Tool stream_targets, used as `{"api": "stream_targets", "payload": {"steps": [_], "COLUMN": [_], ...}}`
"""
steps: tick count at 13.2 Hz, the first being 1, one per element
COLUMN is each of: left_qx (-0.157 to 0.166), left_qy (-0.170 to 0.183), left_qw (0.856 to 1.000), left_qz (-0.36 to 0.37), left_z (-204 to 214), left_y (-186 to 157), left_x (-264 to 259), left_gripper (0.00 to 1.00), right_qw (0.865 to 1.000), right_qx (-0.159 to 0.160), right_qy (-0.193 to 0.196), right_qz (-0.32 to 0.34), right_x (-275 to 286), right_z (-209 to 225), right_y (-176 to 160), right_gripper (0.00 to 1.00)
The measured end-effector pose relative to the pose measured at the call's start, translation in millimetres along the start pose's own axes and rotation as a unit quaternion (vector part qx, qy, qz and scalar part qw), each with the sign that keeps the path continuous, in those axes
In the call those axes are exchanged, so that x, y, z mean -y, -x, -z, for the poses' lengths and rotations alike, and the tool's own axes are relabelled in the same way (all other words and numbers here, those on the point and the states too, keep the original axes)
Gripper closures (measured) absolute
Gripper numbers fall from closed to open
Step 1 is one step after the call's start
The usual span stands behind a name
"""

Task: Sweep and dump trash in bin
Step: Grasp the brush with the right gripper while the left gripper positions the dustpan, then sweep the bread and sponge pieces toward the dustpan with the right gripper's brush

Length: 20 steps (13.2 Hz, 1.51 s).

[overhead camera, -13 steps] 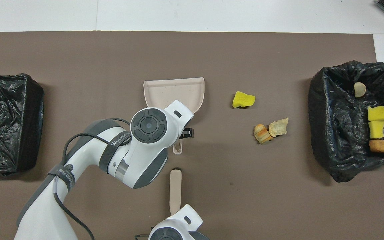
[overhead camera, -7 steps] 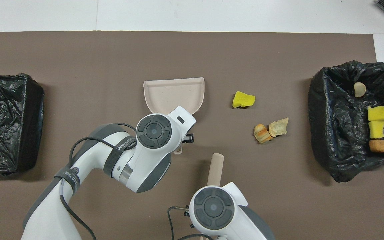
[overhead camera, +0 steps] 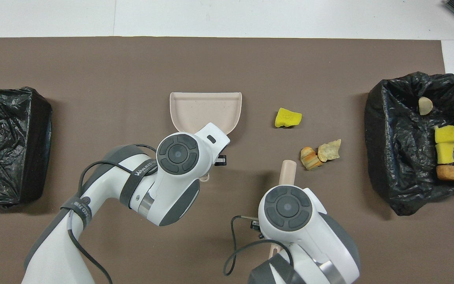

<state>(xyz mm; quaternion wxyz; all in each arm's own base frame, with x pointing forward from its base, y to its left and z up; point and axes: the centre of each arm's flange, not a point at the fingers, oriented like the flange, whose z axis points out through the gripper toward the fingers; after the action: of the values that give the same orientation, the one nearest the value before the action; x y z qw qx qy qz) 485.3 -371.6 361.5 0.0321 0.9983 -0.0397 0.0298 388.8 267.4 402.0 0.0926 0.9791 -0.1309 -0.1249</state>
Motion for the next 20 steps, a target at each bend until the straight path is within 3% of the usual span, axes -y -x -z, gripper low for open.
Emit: {"api": "stream_targets", "payload": {"steps": [2, 7, 11, 16, 20], "left_qx": [-0.004, 0.041, 0.057, 0.071, 0.088], "left_qy": [-0.013, -0.037, -0.032, -0.023, -0.029], "left_qw": [0.999, 0.98, 0.942, 0.886, 0.857], "left_qz": [-0.036, -0.189, -0.331, -0.459, -0.507], "left_z": [4, 35, 38, 36, 30], "left_y": [-6, -17, -32, -39, -26], "left_x": [10, 45, 82, 104, 90], "left_gripper": [0.69, 0.69, 0.69, 0.69, 0.69], "right_qw": [1.0, 0.999, 0.997, 0.998, 0.998], "right_qx": [0.002, -0.006, -0.015, -0.012, -0.028], "right_qy": [0.007, 0.04, 0.074, 0.061, 0.047], "right_qz": [0.002, 0.029, 0.002, 0.0, 0.017], "right_x": [-26, -82, -128, -160, -142], "right_z": [-6, -19, -26, -60, -67], "right_y": [-33, -89, -119, -132, -125], "right_gripper": [0.74, 0.74, 0.74, 0.74, 0.74]}}
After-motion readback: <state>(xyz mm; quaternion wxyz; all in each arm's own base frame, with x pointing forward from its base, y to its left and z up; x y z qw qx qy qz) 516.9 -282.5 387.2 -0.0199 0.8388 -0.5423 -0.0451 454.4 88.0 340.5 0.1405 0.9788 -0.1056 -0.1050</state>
